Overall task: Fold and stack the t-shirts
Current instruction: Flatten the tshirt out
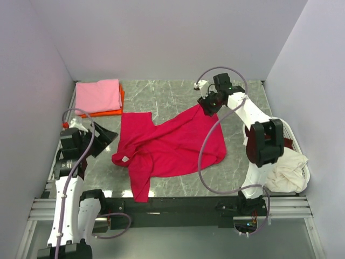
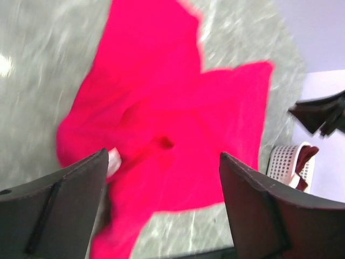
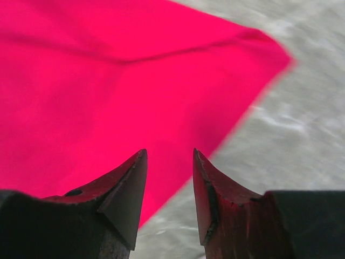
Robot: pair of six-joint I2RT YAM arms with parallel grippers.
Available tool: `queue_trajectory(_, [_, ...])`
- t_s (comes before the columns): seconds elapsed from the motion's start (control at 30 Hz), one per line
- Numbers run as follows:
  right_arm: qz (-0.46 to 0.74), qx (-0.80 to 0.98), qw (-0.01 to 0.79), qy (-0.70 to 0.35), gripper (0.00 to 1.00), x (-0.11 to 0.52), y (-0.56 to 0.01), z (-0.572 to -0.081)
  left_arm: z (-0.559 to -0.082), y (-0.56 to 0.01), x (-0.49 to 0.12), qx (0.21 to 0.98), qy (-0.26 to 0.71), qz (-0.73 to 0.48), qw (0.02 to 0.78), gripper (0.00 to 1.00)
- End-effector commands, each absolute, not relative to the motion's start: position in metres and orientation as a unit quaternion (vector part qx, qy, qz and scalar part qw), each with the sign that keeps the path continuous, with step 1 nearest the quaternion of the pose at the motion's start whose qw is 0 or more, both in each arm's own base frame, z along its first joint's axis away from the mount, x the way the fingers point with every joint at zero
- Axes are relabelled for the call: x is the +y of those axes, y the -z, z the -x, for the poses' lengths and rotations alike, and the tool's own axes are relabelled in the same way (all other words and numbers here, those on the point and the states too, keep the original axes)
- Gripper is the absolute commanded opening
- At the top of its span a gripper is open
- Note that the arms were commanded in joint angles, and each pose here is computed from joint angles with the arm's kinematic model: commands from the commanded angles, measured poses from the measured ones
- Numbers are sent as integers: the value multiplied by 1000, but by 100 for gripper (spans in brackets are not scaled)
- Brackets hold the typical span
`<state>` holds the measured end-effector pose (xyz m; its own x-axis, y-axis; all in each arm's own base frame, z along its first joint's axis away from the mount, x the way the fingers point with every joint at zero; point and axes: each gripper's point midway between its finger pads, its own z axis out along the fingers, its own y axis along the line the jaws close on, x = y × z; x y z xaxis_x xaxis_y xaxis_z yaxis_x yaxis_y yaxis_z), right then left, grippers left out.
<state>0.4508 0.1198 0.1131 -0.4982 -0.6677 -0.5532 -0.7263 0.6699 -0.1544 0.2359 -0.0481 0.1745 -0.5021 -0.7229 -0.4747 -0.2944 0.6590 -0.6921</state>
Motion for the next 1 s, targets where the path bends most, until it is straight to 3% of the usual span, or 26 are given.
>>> queue_trajectory(0.0, [446, 822, 305, -180, 47, 156, -145, -403, -275, -218, -42, 801, 273, 232, 480, 86])
queue_trajectory(0.07, [445, 817, 292, -223, 47, 165, -144, -383, -297, -228, -40, 800, 271, 195, 499, 82])
queue_trajectory(0.2, [436, 822, 270, -247, 47, 166, -138, -363, -346, -184, -35, 853, 258, 174, 420, 65])
queue_trajectory(0.4, [397, 867, 222, -201, 48, 139, -103, -356, -392, -134, -21, 894, 215, 167, 356, 58])
queue_trajectory(0.57, [320, 922, 202, -85, 47, 90, -69, -377, -409, -103, -16, 914, 181, 164, 323, 57])
queue_trajectory(0.97, [279, 939, 181, -81, 48, 66, -45, -381, -433, -42, -32, 945, 145, 148, 255, 57])
